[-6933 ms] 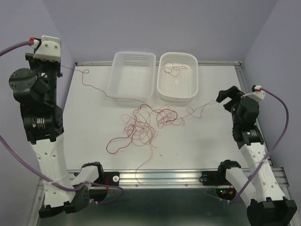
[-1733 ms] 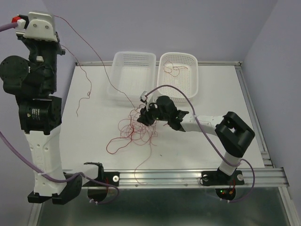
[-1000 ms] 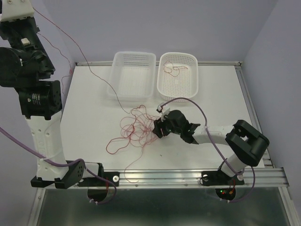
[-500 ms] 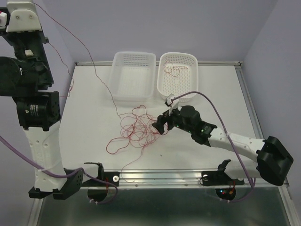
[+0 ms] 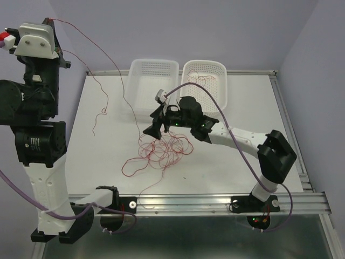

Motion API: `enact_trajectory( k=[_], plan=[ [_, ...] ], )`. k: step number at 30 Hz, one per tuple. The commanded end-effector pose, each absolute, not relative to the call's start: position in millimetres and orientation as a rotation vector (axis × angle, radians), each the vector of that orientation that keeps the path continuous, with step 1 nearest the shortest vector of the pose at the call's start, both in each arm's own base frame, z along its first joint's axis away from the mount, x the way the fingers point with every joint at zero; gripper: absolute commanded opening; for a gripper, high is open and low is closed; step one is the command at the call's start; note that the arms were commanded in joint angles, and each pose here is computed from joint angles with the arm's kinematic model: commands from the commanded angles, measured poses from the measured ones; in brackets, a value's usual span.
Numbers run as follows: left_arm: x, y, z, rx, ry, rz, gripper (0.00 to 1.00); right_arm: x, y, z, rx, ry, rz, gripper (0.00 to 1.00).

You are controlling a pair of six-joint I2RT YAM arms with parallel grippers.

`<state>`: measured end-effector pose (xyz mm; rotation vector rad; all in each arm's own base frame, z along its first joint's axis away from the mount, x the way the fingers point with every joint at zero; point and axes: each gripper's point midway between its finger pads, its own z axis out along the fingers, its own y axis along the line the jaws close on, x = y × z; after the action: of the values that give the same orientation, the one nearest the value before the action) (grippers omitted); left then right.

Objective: Untangle the cables

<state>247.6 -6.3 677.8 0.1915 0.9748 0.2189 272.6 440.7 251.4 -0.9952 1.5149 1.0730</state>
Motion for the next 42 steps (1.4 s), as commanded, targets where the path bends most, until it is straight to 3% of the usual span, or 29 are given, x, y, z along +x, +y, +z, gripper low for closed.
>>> enact_trajectory(
  k=[1,5,7,8,10,11,12,19,25,31,35,42],
  plan=[
    [228,-10,694,0.198,0.911,0.194,0.00,261,468,280,-1.075,1.377,1.195,0.96],
    [226,-10,695,0.198,0.908,0.194,0.00,257,485,281,-1.097,1.350,1.243,0.95],
    [227,-10,694,0.196,0.910,0.194,0.00,257,491,279,-1.105,1.348,1.250,0.88],
    [226,-9,695,0.195,0.907,0.196,0.00,259,496,273,-1.108,1.371,1.250,0.72],
    [226,-9,695,0.194,0.908,0.198,0.00,260,498,271,-1.115,1.373,1.252,0.50],
    [227,-10,693,0.198,0.913,0.196,0.00,259,499,271,-1.113,1.375,1.254,0.33],
    [229,-11,690,0.203,0.920,0.192,0.00,262,499,274,-1.101,1.375,1.248,0.01],
    [272,-17,626,0.261,1.060,0.195,0.00,255,483,338,-1.037,1.280,1.234,0.01],
    [332,-41,513,0.399,1.291,0.107,0.00,261,466,383,-0.948,1.249,1.158,0.01],
    [371,-91,405,0.596,1.509,-0.191,0.00,262,463,407,-0.908,1.215,1.156,0.01],
    [365,-123,387,0.713,1.516,-0.427,0.00,274,461,411,-0.852,1.222,1.115,0.01],
    [347,-137,376,0.787,1.459,-0.563,0.00,293,441,408,-0.735,1.261,0.995,0.01]
  ],
)
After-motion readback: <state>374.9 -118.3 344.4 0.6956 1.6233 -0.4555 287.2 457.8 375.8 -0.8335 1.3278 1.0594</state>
